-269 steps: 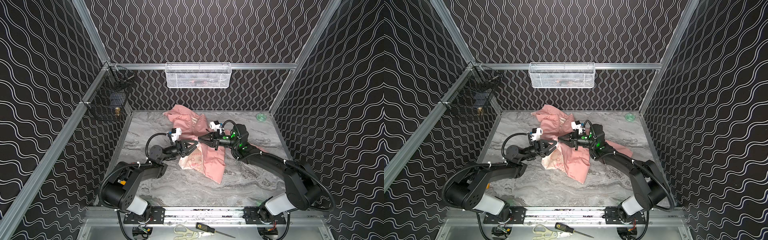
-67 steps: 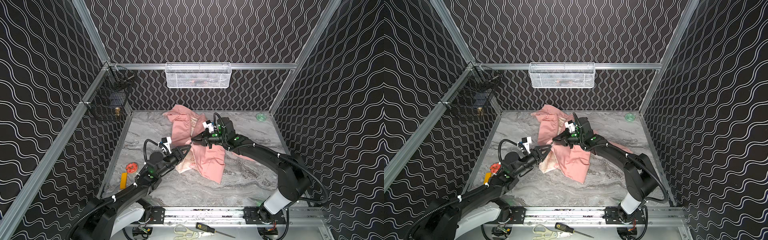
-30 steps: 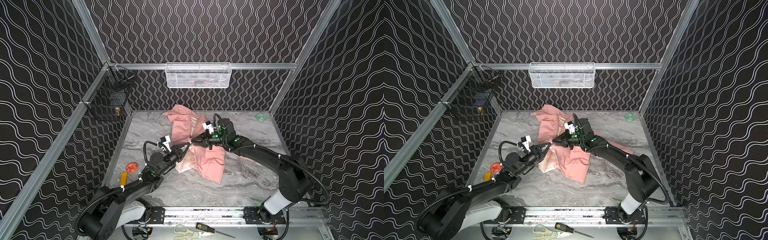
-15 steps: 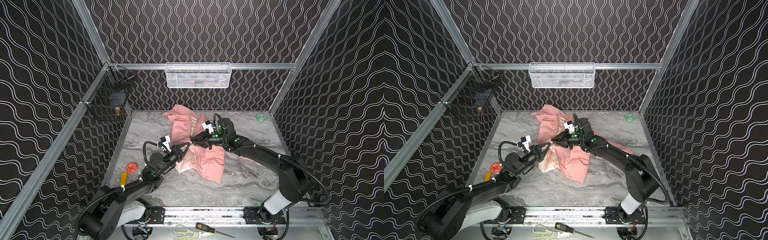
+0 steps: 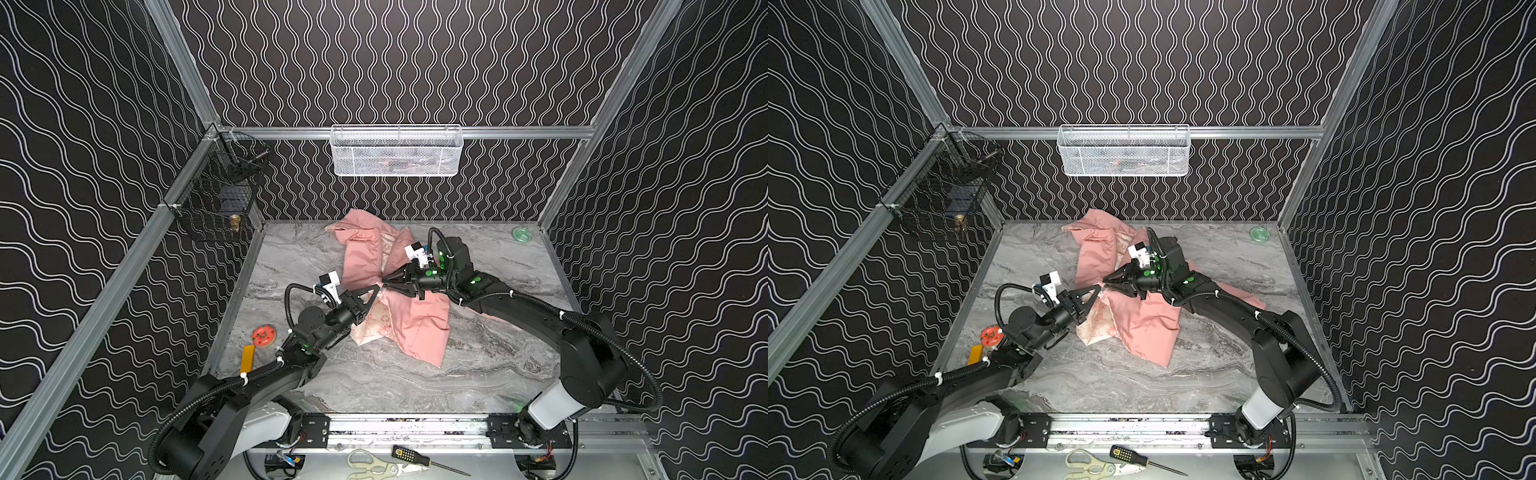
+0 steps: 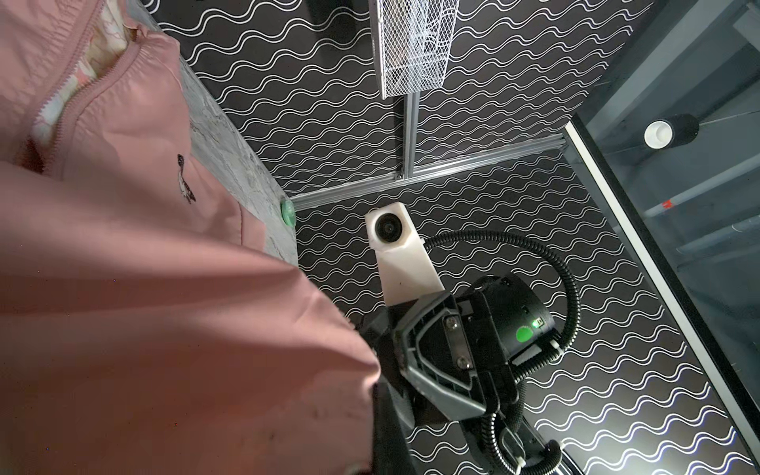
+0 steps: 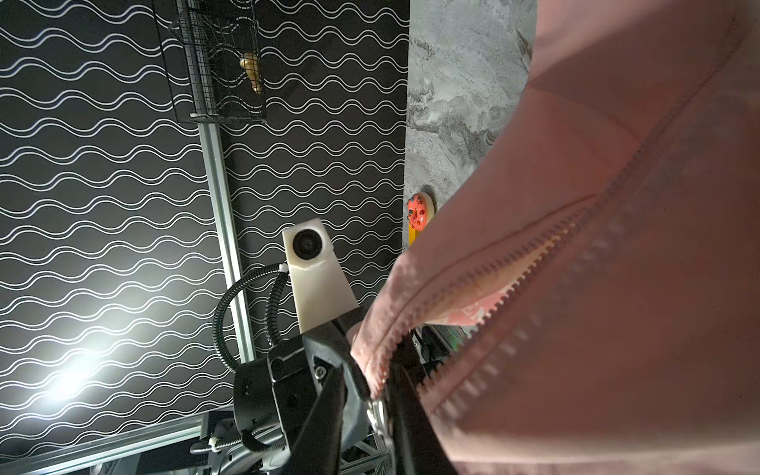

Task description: Zip up the jacket

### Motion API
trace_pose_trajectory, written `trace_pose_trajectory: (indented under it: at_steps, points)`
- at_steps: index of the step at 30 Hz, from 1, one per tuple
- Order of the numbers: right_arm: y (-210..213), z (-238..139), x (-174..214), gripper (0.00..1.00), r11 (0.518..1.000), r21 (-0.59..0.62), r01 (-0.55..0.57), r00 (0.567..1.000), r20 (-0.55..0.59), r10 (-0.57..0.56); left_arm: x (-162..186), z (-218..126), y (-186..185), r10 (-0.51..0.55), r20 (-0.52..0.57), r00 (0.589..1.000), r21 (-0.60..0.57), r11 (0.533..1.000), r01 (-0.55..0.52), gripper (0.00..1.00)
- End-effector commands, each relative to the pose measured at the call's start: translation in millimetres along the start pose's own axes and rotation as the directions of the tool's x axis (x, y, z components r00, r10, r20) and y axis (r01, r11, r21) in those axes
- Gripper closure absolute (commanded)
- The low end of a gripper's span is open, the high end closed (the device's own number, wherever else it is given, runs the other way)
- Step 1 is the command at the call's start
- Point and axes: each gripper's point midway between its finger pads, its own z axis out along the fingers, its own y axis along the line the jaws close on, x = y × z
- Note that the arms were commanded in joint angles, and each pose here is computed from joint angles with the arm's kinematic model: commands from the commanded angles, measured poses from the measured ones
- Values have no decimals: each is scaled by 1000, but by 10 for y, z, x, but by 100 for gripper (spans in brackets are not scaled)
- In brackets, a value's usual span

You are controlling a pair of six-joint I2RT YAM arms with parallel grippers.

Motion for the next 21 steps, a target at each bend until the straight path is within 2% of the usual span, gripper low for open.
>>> trace_pose_trajectory:
  at_steps: [1, 8, 14, 21]
  points:
    - [56, -15, 11, 82, 1000, -16, 15, 1000, 1, -15, -31, -5, -116, 11, 16, 1000, 48, 999, -12, 100]
    - [74, -29, 17, 86, 1000, -19, 16, 1000, 5, -16, -32, -6, -97, 7, 17, 1000, 45, 999, -8, 100]
    - [32, -12, 26, 99, 1000, -9, 9, 1000, 1, -9, -25, 6, -111, 4, 10, 1000, 54, 999, -4, 100]
    - [-53, -65, -60, 100, 999, 50, 16, 999, 49, -19, -19, -23, -93, -6, 10, 1000, 48, 999, 6, 100]
